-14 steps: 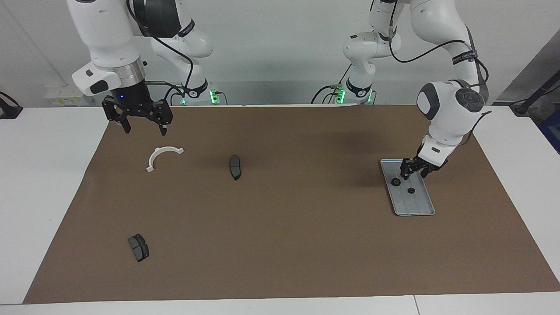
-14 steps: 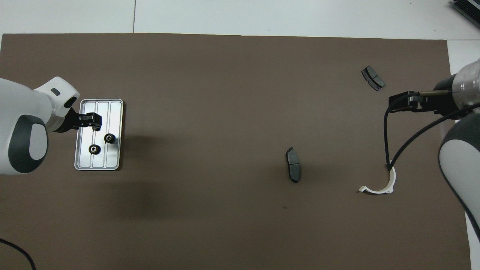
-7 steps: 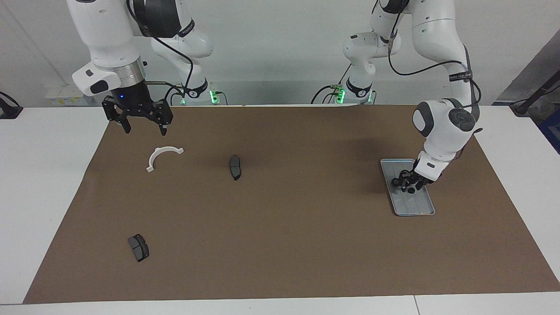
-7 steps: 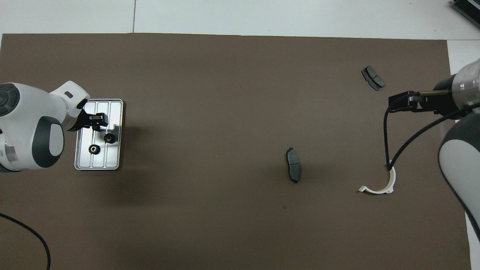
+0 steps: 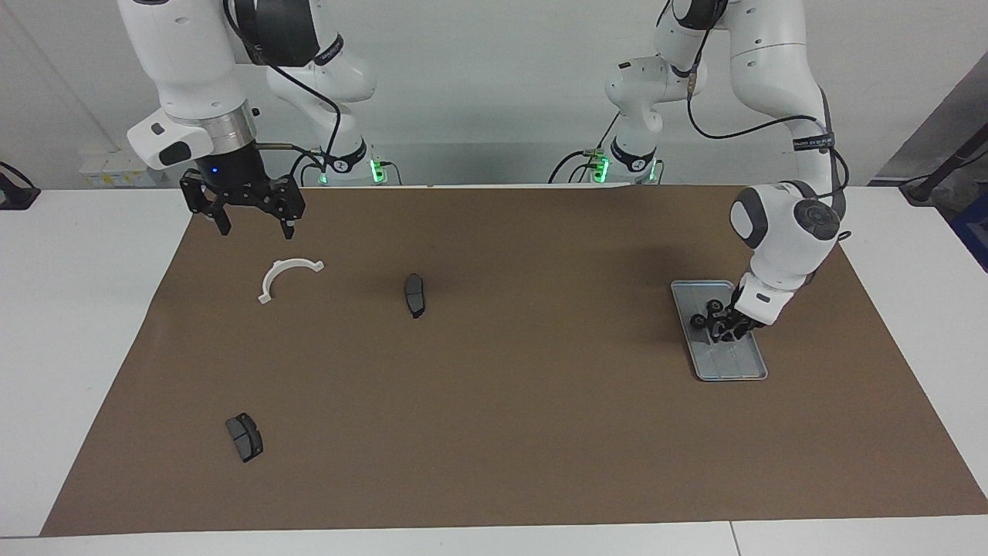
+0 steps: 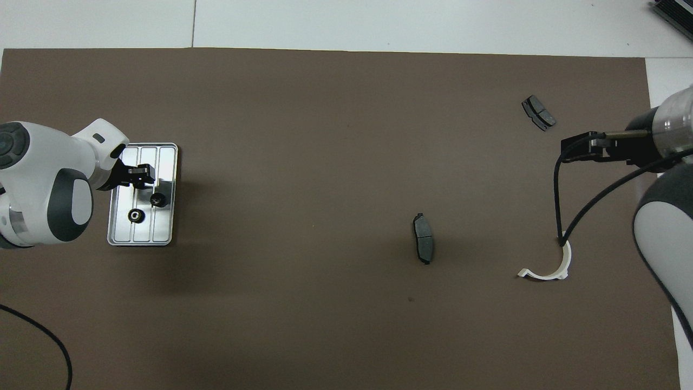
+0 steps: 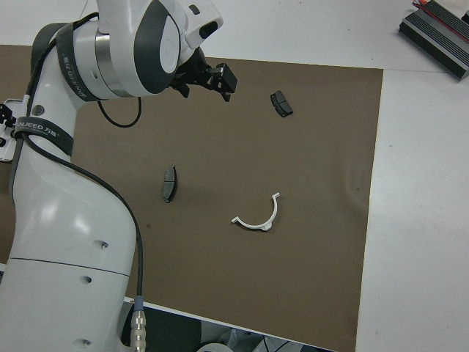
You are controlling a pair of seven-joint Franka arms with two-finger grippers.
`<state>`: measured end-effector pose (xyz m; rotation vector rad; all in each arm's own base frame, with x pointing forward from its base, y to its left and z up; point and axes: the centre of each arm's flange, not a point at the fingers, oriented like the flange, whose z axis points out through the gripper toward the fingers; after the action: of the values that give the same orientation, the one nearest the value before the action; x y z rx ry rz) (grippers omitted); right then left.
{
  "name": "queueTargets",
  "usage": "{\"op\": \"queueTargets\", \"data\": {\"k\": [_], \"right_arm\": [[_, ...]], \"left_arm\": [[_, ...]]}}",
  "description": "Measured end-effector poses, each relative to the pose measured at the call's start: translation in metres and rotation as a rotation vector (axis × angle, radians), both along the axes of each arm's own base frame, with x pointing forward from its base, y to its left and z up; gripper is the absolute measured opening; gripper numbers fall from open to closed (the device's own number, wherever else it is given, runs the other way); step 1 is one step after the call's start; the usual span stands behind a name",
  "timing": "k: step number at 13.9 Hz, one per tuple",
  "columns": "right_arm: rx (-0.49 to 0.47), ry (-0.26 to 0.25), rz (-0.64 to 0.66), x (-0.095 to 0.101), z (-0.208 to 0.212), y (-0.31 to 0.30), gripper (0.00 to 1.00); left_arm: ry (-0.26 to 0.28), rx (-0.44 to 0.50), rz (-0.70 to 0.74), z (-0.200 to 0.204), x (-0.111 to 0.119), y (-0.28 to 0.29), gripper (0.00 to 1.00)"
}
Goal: Place bearing gear from tray to pile
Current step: 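Lower the left gripper and grasp a black bearing ring in the tray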
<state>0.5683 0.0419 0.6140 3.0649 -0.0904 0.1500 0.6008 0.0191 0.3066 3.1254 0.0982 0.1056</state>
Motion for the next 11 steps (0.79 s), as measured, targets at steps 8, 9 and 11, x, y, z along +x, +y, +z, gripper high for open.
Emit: {"op": "queueTargets", "data": {"k": [8,9,11], "right_arm": [[0.000,0.000,0.000,0.0000,0.0000,0.0000,1.00],[0.000,0.000,0.000,0.0000,0.0000,0.0000,1.00],[0.000,0.000,0.000,0.0000,0.0000,0.0000,1.00]], "left_arm": [[0.001,-0.005,0.010,-0.0051,-0.0039,0.0023,0.28],[0.001,-0.005,0.010,-0.0050,-0.0039,0.0029,0.24],[-0.003,-0.005,0.011,-0.0039,-0.0028,0.0034,0.24]]}}
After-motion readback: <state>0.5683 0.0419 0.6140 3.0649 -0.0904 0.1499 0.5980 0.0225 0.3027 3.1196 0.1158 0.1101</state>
